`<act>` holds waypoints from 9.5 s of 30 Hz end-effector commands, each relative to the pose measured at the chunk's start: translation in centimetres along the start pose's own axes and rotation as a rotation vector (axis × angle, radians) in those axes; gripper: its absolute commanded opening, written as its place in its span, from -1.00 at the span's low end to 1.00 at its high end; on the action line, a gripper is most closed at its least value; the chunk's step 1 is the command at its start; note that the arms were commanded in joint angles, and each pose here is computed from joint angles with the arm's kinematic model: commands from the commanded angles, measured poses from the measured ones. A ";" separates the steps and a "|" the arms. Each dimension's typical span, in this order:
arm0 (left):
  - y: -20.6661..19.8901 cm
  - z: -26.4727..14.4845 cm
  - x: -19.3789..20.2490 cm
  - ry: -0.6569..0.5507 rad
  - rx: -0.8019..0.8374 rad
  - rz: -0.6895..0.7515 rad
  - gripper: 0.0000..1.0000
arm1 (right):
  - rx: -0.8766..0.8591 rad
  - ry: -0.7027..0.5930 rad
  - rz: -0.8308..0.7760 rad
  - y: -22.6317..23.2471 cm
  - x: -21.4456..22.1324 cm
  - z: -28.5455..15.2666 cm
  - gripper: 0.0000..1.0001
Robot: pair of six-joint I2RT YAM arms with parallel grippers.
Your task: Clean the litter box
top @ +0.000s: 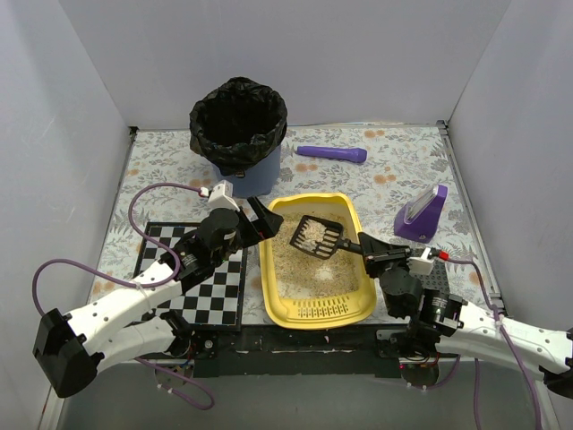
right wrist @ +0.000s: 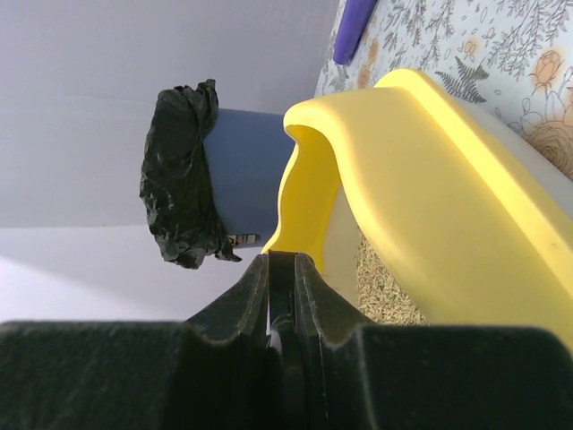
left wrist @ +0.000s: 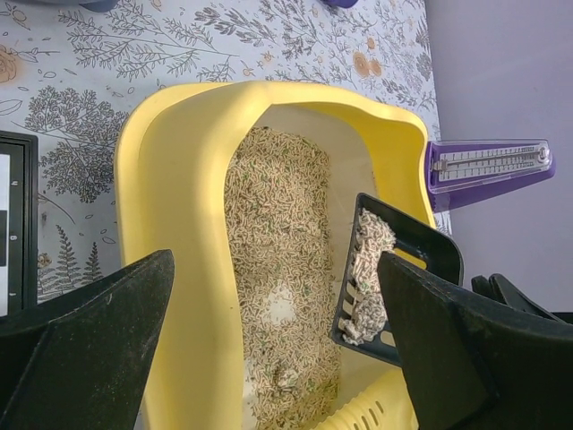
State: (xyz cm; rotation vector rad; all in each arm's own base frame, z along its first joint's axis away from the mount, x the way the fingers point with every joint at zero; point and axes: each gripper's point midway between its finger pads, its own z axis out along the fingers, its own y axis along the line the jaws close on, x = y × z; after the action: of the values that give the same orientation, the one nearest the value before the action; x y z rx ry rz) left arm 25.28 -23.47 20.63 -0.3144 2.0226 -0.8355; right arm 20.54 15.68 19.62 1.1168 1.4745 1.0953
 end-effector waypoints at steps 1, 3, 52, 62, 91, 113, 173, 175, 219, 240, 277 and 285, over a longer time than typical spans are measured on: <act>-0.1 -0.4 -0.3 -0.004 0.009 0.012 0.96 | -0.006 -0.051 0.080 1.3 -1.3 -0.1 -0.97; 0.0 -0.3 -0.4 -0.014 0.010 0.009 0.97 | -0.070 -0.003 0.031 2.9 -0.1 -0.1 -0.97; 1.4 0.0 -0.1 0.003 -0.046 0.024 0.96 | 0.024 -0.181 -0.318 3.9 -1.0 1.6 -0.97; 1.7 0.0 0.0 0.006 -0.055 0.027 0.96 | 0.029 -0.139 -0.339 3.4 -0.3 2.6 -0.97; 2.8 0.0 -0.3 -0.007 -0.089 0.033 0.96 | 0.054 -0.087 -0.286 3.2 -0.1 4.1 -0.97; 3.5 -0.6 -0.4 -0.014 -0.104 0.027 0.96 | -0.128 -0.139 -0.249 13.0 -0.6 4.2 -0.97; 1.6 0.4 -0.1 0.023 -0.033 0.049 0.96 | -0.261 0.232 -0.983 18.9 2.0 2.1 -0.97; 1.4 1.0 0.0 0.025 -0.031 0.046 0.97 | -0.209 0.290 -0.987 16.1 1.7 1.0 -0.97; 3.3 4.2 3.4 0.137 -0.114 0.039 -0.31 | -0.130 0.175 -1.056 8.4 3.9 6.5 -0.97; 2.8 4.4 4.4 0.170 -0.076 0.010 -0.40 | 0.122 0.275 -1.213 0.4 8.8 12.2 -0.97; 3.1 4.8 4.5 0.175 -0.103 0.016 -0.44 | -0.196 0.482 -1.379 6.8 13.6 10.5 -0.97; 3.5 4.7 4.9 0.182 -0.106 0.003 -0.44 | -0.350 0.502 -1.226 10.6 16.1 8.9 -0.97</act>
State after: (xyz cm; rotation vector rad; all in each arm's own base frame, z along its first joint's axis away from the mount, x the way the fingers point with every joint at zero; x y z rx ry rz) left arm 27.27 -24.68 13.81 -0.2953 2.2183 -0.7252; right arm 29.25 30.56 19.72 -0.4630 1.9620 0.3885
